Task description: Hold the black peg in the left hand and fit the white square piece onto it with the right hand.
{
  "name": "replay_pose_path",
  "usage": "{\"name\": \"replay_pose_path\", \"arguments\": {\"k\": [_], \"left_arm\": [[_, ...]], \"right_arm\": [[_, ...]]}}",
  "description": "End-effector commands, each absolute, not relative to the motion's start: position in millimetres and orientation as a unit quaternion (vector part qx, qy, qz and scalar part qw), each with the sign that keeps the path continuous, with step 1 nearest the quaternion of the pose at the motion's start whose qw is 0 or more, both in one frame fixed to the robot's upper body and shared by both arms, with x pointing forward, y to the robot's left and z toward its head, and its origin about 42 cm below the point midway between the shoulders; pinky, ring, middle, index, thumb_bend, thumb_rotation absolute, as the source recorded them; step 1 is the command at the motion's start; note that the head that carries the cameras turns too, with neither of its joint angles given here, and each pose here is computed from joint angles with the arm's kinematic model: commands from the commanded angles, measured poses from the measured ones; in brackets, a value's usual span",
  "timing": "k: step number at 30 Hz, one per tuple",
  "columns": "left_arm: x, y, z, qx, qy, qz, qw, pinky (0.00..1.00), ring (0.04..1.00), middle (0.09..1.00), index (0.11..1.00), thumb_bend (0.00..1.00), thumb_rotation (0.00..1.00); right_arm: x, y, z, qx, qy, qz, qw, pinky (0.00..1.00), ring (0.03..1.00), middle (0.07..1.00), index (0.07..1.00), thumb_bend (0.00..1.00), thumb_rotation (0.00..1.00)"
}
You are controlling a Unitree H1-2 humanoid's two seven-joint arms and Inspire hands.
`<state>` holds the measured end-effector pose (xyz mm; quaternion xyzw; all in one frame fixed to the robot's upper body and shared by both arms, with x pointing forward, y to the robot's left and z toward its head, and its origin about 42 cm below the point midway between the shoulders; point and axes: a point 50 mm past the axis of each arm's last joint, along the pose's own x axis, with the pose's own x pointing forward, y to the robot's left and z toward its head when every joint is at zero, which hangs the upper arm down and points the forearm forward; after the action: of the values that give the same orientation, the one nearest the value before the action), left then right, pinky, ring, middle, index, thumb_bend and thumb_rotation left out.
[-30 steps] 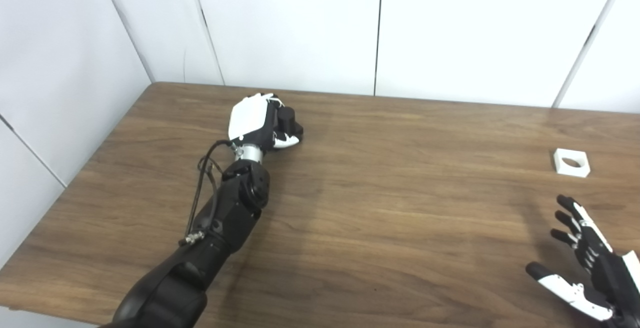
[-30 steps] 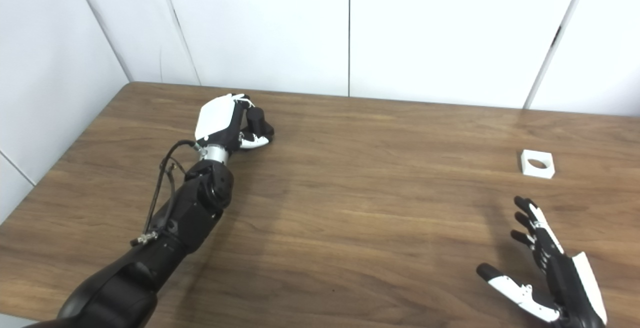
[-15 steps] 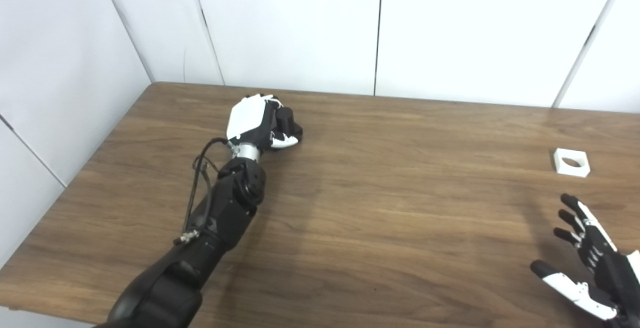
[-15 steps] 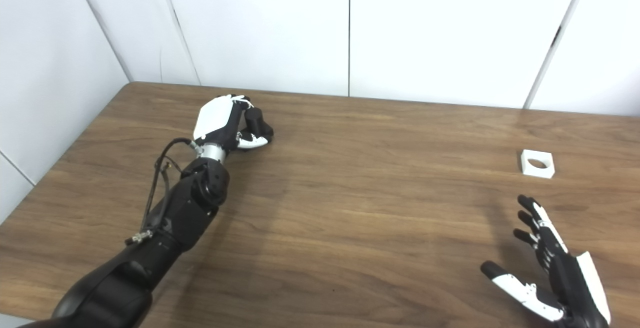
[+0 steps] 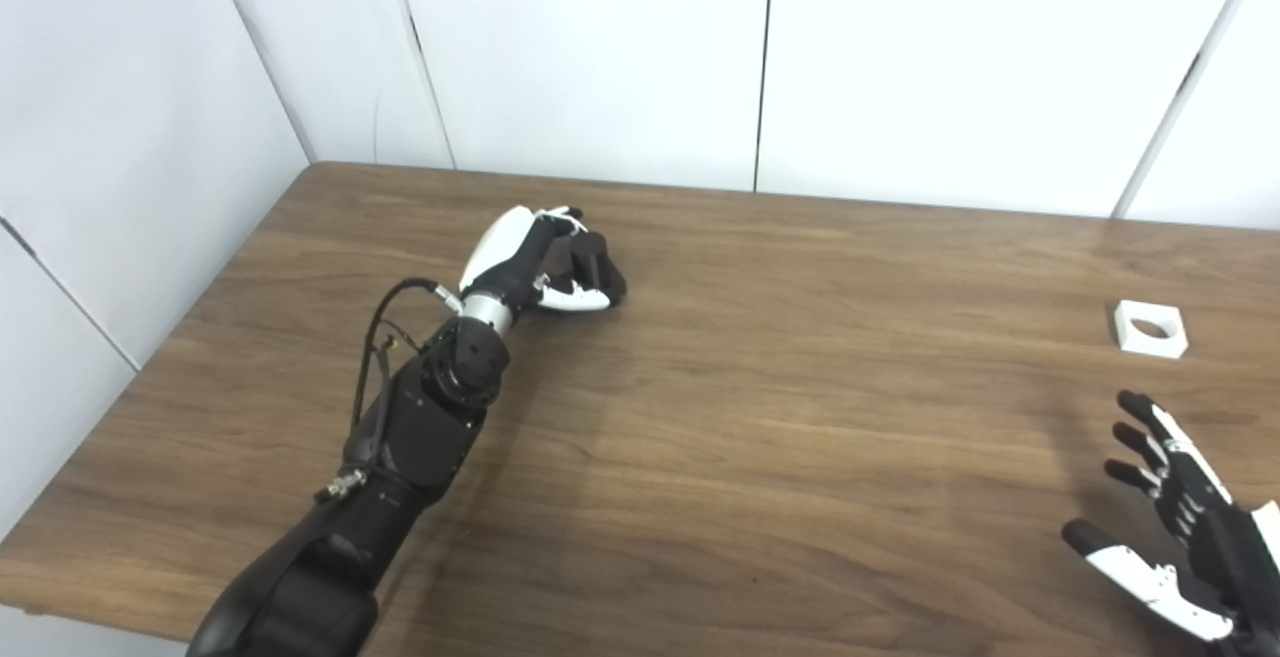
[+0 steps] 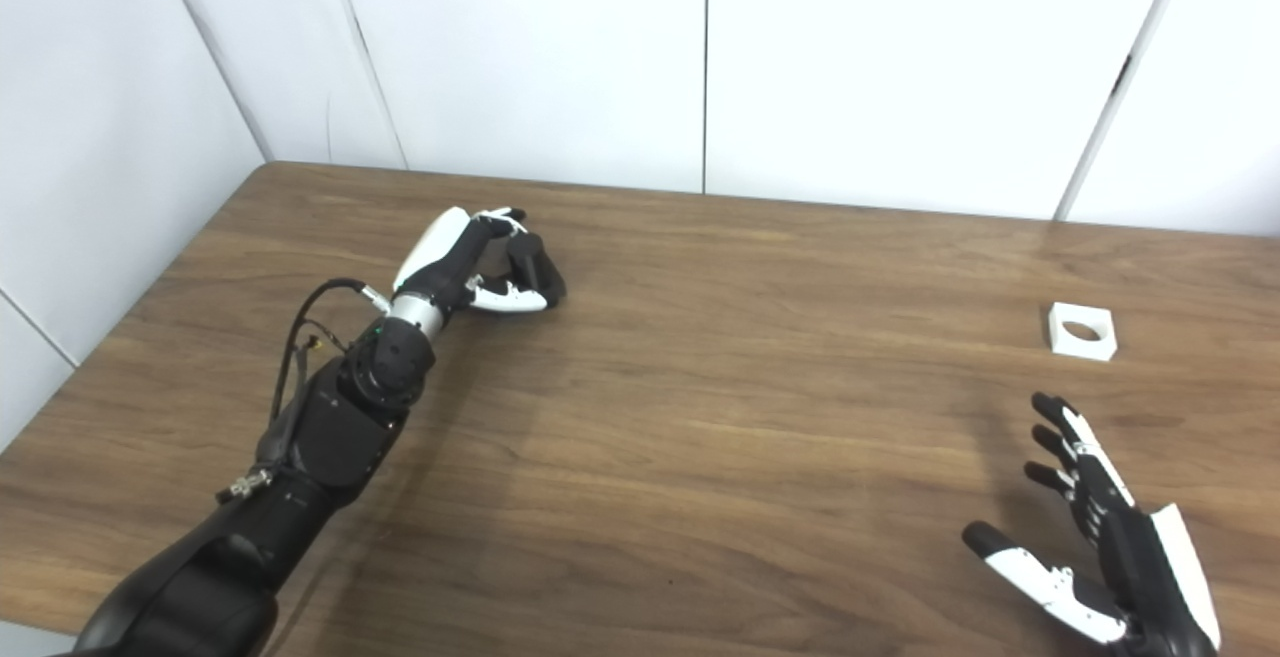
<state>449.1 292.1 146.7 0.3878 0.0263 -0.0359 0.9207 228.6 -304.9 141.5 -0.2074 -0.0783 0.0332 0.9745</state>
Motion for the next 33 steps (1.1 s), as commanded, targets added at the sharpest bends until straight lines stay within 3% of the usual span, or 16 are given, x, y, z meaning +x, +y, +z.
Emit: {"name": "replay_pose_path", "arguments": {"k": [1,9,22,33], "left_arm": [[450,296,153,0.387,0.021,-0.058,0.920,0.98,0.985,0.922,0.491,0.52,0.06],[441,285,152,0.367,-0.016,-0.128,0.921,0.92,1.000,0.934,0.492,0.52,0.07],[413,242,131,0.357,-0.059,-0.207,0.909,1.00,1.000,0.946,0.492,0.52,0.07],[382,205,106,0.341,-0.085,-0.253,0.901,1.00,1.000,0.948,0.492,0.52,0.07]], "right_arm": [[234,-304,159,-0.213,-0.114,0.030,0.970,0.84,0.928,0.982,0.924,0.76,0.53],[235,-304,159,-0.209,-0.117,0.034,0.970,0.85,0.935,0.984,0.921,0.77,0.53],[237,-297,165,-0.210,-0.121,0.030,0.970,0.82,0.919,0.973,0.916,0.78,0.52],[236,-295,167,-0.206,-0.122,0.026,0.971,0.83,0.916,0.975,0.914,0.80,0.54]]}}
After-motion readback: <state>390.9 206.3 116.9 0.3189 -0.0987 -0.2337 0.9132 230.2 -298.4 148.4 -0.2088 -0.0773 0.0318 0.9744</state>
